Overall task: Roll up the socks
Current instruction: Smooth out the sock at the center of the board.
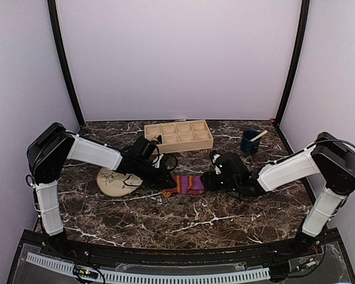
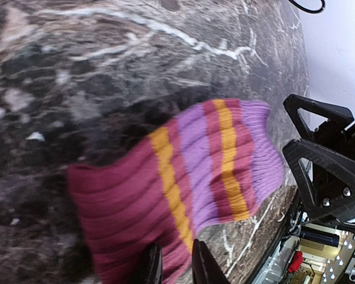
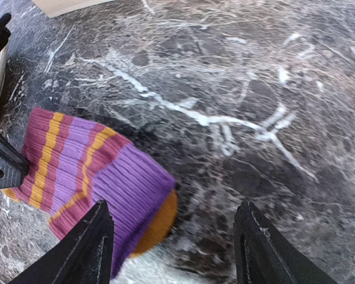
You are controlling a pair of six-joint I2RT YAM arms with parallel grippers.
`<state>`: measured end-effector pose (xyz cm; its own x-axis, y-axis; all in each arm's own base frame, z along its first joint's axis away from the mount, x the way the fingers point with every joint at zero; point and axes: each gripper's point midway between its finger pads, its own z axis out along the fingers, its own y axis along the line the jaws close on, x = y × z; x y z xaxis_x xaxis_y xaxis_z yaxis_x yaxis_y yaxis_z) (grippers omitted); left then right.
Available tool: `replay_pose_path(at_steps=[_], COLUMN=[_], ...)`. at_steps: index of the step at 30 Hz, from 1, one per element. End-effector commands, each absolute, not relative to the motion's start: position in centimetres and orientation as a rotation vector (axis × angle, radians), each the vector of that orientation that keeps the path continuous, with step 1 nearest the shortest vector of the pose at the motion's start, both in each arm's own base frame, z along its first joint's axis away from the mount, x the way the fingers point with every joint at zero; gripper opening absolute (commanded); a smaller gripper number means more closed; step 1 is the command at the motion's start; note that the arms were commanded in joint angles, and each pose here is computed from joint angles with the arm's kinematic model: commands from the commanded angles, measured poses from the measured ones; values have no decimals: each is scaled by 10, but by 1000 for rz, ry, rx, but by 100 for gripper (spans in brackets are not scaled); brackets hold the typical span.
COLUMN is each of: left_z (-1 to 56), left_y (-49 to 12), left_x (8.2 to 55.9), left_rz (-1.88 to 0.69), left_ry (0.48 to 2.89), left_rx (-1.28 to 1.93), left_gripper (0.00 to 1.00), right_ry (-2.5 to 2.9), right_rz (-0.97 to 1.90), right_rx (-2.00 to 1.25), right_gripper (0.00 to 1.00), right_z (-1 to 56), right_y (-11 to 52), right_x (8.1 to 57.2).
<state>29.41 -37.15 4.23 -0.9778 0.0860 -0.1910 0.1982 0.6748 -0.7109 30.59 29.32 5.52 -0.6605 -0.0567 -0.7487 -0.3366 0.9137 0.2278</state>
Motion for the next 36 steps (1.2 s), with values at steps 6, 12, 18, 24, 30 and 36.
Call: replay_pose_path(at_steps=[6,12,18,24,30,36], left_z=[45,29,19,16,14,7], left_y=[-359,-351,-343,-337,-336,-334], left_x=[295,282,274,267,259,250], left_rz=[-1135,-1133,-1102,-1092,-1103,-1090], left_ry=[2699,2744,2786,2819,2840,2884], left_rx=[276,266,262,232,212,226], left_gripper=[20,20,20,20,20,20], right_ry=[2164,2184,2206,2246,2307,2332], right_rz=[575,618,648,636,487,265], right_rx=[-265,-240,-192,-169,-142,-174], right_gripper=[64,64,64,63,63,63], right_z=[86,74,51,22,-6,-21], right_y=[353,374,387,393,367,335], right_x=[325,328,328,320,309,302])
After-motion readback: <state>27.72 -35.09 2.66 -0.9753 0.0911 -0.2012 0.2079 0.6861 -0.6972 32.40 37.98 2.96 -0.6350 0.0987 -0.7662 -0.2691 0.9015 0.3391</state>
